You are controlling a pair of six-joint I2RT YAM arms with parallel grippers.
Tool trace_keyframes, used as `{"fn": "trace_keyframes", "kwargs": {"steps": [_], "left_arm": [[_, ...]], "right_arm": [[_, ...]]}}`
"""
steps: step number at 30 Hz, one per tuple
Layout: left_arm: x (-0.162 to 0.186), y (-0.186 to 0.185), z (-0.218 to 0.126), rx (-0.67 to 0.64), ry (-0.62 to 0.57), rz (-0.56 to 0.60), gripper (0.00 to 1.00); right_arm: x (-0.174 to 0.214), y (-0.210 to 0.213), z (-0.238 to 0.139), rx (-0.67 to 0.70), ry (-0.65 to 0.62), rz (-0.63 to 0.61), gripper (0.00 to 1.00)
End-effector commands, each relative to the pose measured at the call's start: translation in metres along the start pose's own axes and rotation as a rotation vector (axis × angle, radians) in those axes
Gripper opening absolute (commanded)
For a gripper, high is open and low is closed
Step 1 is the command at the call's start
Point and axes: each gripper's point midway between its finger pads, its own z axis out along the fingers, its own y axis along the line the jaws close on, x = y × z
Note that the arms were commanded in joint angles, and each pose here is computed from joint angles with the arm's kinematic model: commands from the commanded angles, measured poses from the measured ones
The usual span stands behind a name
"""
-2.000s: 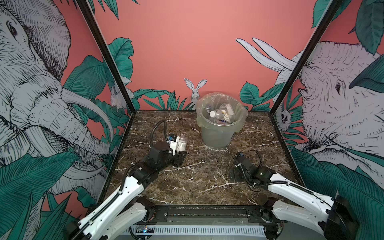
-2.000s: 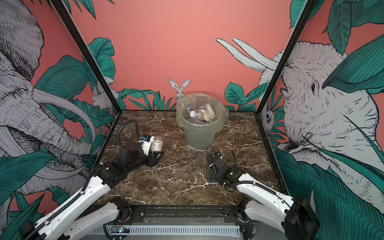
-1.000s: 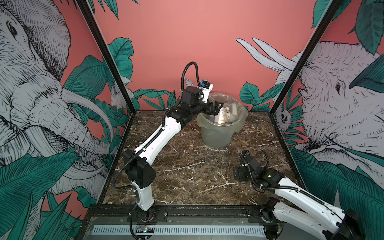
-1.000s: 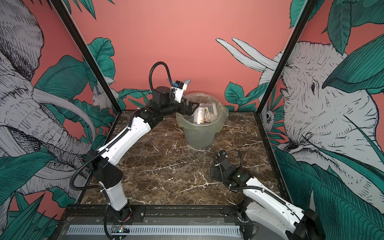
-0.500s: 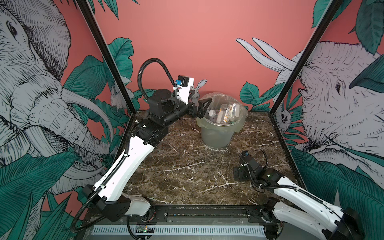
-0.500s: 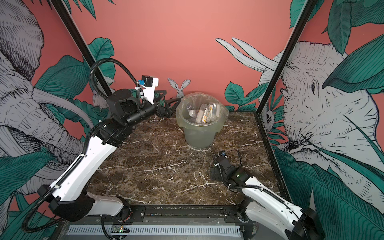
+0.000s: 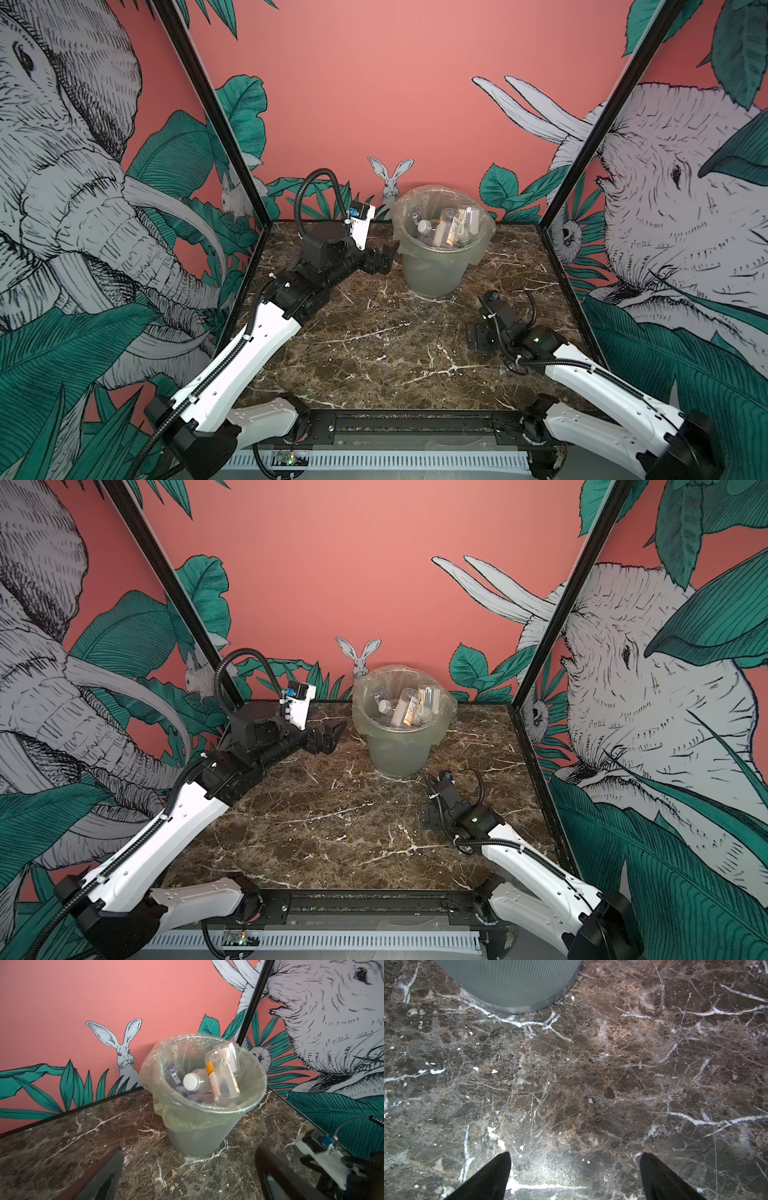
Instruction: Throw the plastic bottles in the bin
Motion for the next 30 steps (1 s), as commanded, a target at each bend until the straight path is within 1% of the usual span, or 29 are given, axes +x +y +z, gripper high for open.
{"fn": "trace_keyframes", "kwargs": {"steps": [1,3,10,13,15,19,22,24,26,30], "left_arm": [[0.022,0.020,-0.007,-0.090,0.033,-0.009,1.00],[0.037,0.031,-0.009,-0.139,0.052,-0.015,1.00],[0.088,0.065,-0.018,-0.244,0.091,-0.089,1.00],[0.107,0.077,-0.019,-0.271,0.107,-0.117,0.99],[0.119,0.087,-0.021,-0.314,0.122,-0.127,1.00],[0.131,0.108,-0.030,-0.438,0.127,-0.143,0.99],[0.132,0.117,-0.036,-0.451,0.092,-0.190,0.99],[0.131,0.127,-0.043,-0.497,0.066,-0.203,0.99],[0.131,0.137,-0.050,-0.551,0.051,-0.193,1.00],[0.132,0.152,-0.057,-0.613,0.026,-0.142,0.99]], "right_arm": [[-0.014,-0.004,-0.004,0.020,-0.016,-0.013,0.99],[-0.020,-0.007,-0.005,0.028,-0.022,-0.008,0.99],[-0.039,-0.029,-0.006,0.081,-0.032,0.043,0.99],[-0.048,-0.043,-0.008,0.105,-0.042,0.088,0.99],[-0.054,-0.050,-0.010,0.108,-0.057,0.123,0.99],[-0.068,-0.063,-0.015,0.144,-0.100,0.159,0.99],[-0.077,-0.068,-0.018,0.136,-0.122,0.173,0.99],[-0.080,-0.077,-0.020,0.152,-0.127,0.197,0.99],[-0.082,-0.084,-0.020,0.156,-0.136,0.215,1.00],[-0.083,-0.095,-0.017,0.156,-0.155,0.259,1.00]]}}
